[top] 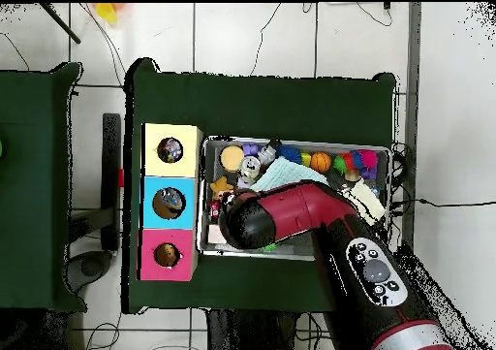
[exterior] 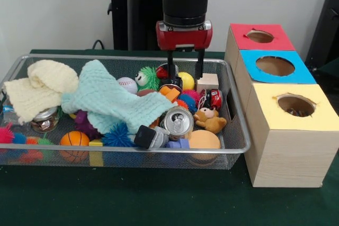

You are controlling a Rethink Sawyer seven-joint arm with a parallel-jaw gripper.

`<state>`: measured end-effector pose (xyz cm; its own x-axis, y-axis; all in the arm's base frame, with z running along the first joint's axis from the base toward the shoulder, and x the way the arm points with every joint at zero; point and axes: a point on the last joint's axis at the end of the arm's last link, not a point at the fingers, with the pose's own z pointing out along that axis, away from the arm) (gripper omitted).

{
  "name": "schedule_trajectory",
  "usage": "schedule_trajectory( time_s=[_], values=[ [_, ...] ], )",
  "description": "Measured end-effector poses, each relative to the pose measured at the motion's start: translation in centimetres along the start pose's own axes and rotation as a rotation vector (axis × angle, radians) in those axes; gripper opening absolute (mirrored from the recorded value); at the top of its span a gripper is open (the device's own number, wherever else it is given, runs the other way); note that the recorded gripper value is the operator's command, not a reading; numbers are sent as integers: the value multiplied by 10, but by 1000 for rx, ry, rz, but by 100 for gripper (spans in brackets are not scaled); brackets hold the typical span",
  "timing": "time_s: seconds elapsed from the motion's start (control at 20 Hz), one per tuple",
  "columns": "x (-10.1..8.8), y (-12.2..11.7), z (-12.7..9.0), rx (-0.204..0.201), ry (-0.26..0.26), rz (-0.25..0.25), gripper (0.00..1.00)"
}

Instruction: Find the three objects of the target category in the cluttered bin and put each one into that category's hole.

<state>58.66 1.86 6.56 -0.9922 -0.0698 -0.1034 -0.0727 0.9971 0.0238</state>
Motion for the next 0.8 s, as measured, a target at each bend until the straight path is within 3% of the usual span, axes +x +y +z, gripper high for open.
schedule_trajectory(
  time_s=[0.4,0.8],
  values=[
    [6,24,4,23,16,-45,100],
    [14,38,17,-1,47,-43,100]
  ],
)
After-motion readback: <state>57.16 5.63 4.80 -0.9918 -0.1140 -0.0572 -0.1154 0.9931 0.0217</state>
